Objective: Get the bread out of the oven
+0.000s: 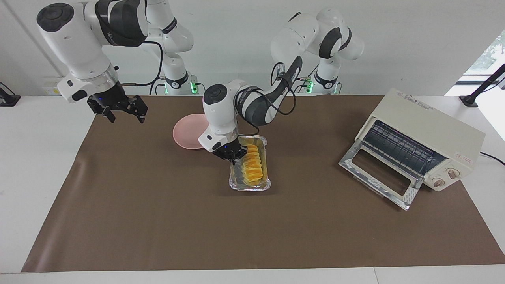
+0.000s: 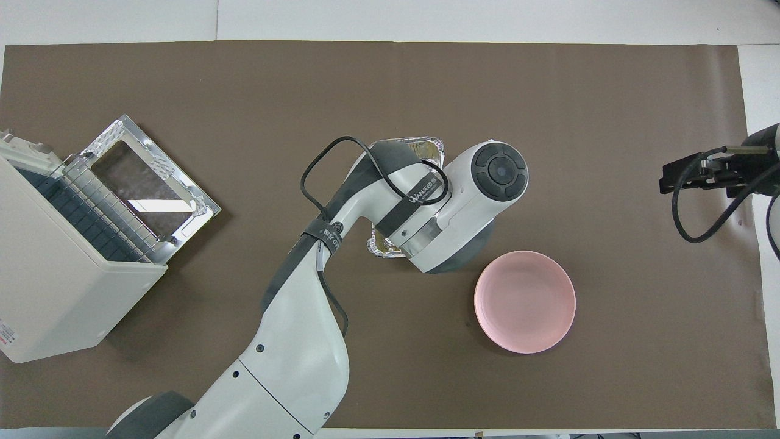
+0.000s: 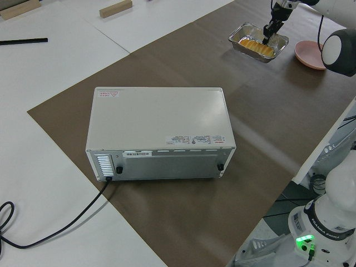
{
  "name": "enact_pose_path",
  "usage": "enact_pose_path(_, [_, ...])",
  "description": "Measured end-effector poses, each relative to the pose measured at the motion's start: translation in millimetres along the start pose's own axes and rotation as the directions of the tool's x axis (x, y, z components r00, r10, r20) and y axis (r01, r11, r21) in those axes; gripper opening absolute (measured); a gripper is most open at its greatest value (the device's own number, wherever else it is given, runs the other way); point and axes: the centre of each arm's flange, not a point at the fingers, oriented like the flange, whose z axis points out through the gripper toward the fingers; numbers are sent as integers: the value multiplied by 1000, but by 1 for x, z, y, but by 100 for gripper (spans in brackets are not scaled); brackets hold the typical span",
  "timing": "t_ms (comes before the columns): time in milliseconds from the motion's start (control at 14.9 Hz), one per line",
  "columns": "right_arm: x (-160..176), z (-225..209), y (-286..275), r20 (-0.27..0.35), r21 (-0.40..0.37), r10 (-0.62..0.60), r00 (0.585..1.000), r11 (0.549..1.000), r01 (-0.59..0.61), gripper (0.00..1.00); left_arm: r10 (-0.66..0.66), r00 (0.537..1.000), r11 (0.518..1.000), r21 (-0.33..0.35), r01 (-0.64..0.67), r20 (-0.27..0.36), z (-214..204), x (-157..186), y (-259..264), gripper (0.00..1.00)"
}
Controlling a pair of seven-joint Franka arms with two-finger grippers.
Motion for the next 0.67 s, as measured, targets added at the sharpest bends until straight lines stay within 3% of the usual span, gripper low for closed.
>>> enact_pose_path(268, [0, 0, -3, -1, 0, -6, 1000, 1000, 6, 100, 4, 1000, 1000, 2, -4, 3, 9, -2, 1, 4])
enact_pose_path(669, [0, 1, -7, 1, 1, -12, 1000, 1000, 12, 100, -26, 999, 999, -43, 25, -27, -19, 9, -7, 69])
